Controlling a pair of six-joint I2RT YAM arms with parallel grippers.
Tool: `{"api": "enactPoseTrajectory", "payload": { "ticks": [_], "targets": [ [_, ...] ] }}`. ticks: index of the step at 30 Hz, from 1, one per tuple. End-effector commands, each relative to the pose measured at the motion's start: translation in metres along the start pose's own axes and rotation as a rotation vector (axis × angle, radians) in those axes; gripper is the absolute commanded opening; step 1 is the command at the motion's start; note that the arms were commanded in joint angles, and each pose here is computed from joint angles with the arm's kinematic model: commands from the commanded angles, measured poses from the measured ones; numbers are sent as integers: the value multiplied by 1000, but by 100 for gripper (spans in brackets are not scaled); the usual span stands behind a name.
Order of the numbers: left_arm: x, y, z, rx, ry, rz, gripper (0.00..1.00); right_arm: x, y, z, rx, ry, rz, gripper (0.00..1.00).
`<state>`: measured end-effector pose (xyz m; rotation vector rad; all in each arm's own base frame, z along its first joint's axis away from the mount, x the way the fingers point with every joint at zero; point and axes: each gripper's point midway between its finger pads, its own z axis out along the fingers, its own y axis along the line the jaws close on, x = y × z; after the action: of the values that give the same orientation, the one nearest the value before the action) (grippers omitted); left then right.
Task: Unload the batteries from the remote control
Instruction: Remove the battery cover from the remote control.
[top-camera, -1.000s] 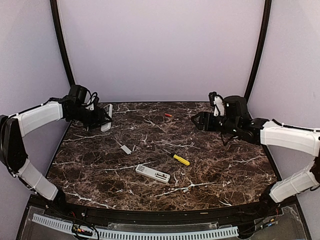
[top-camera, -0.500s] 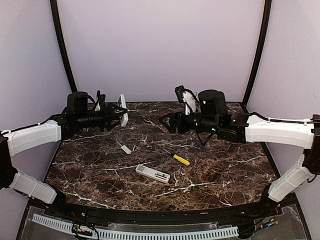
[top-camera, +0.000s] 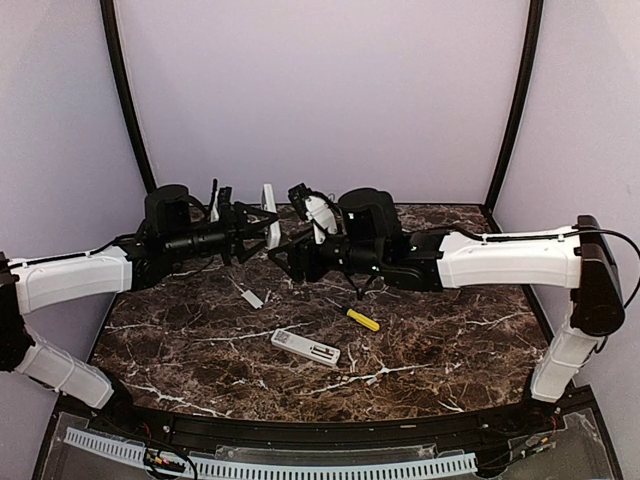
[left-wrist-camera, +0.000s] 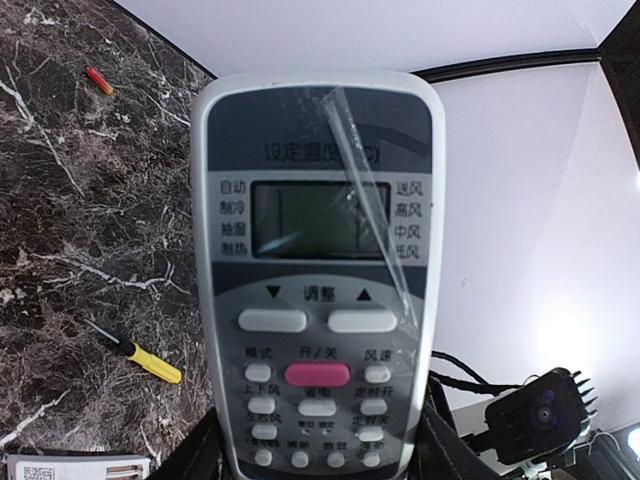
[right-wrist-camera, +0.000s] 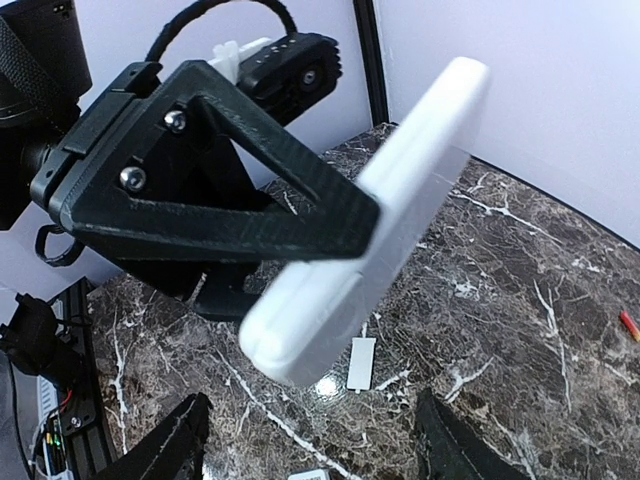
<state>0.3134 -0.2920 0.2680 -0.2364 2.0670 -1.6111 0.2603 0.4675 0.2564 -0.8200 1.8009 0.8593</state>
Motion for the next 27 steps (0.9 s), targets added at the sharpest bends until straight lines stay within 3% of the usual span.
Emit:
{"api": "enactPoseTrajectory", "payload": {
  "ticks": [1, 8, 18, 21, 27],
  "targets": [
    [3, -7, 6, 41, 3, -3, 43, -20, 13, 10, -16, -59, -47, 66],
    [7, -10, 11, 52, 16, -10, 43, -23, 7, 22, 22, -67, -54, 57],
    [7, -7, 11, 40, 4, -18, 41, -26, 9, 25, 21, -79, -59, 18],
    [3, -7, 9, 37, -22, -14, 40, -24, 9, 24, 18, -76, -48, 13],
    [0, -6, 8, 29, -41, -13, 40, -19, 11, 25, 6, -65, -29, 12]
  ]
}}
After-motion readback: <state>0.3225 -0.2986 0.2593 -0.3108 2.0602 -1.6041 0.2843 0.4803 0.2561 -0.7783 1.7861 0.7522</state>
